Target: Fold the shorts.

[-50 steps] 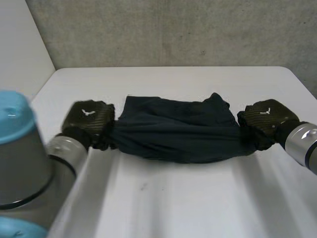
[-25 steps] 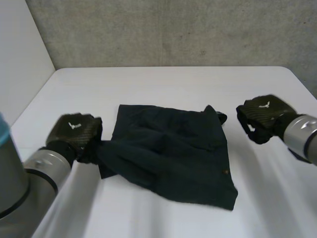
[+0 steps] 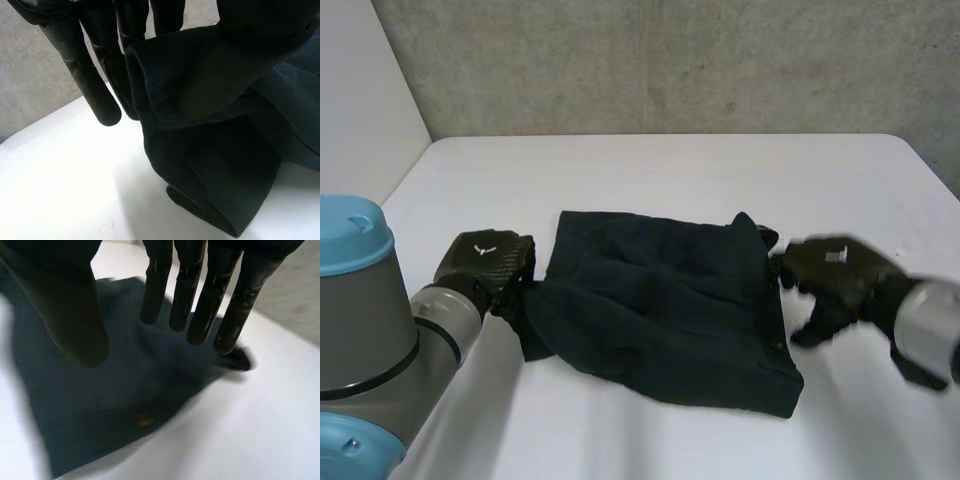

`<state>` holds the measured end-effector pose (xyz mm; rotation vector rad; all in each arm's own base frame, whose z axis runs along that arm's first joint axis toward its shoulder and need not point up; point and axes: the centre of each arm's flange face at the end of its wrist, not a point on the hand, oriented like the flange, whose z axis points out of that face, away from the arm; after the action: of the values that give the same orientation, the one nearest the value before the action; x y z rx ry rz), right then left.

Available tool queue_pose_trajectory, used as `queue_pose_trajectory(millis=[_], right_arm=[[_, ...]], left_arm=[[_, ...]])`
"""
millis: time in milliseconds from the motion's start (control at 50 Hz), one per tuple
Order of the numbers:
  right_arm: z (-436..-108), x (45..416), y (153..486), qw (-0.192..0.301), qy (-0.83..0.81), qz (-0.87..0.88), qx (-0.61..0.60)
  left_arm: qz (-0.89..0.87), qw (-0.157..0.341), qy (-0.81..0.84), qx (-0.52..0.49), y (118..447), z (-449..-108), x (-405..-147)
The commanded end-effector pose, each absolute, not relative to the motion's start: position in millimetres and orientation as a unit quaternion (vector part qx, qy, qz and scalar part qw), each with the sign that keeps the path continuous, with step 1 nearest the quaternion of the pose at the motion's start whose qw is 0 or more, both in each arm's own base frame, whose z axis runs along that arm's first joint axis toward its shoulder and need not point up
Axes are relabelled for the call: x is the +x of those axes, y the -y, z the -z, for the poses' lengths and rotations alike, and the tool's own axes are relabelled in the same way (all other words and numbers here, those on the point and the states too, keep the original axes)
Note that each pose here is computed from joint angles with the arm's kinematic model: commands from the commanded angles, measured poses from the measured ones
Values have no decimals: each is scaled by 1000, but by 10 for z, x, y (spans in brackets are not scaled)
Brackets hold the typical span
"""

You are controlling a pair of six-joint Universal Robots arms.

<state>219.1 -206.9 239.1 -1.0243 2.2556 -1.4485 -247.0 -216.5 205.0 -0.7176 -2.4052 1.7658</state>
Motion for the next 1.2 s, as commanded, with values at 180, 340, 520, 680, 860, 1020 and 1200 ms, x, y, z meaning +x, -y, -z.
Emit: queue_pose_trajectory(millis=[180, 340, 520, 680, 860, 1020, 1200], right_arm=[[-1686, 2210, 1443, 199, -814, 354, -415], [-1387, 2280, 1855, 166, -816, 385, -397], [-1441, 2377, 2162, 121, -792, 465, -376], [-1505, 2500, 2250, 123, -775, 490, -380], [-1343, 2571, 2343, 95, -780, 486, -383], [-1290, 2591, 2446, 78, -769, 511, -376], [-1367, 2590, 2542, 67, -760, 532, -368]], left_arm=[[-569, 38, 788, -232, 2150, -2012, -2466], [-567, 37, 789, -233, 2136, -1996, -2462], [-560, 37, 793, -236, 2098, -1951, -2454], [-559, 38, 793, -238, 2084, -1947, -2463], [-557, 38, 794, -239, 2076, -1936, -2459], [-555, 38, 796, -240, 2075, -1918, -2458], [-556, 38, 795, -239, 2071, -1927, -2459]])
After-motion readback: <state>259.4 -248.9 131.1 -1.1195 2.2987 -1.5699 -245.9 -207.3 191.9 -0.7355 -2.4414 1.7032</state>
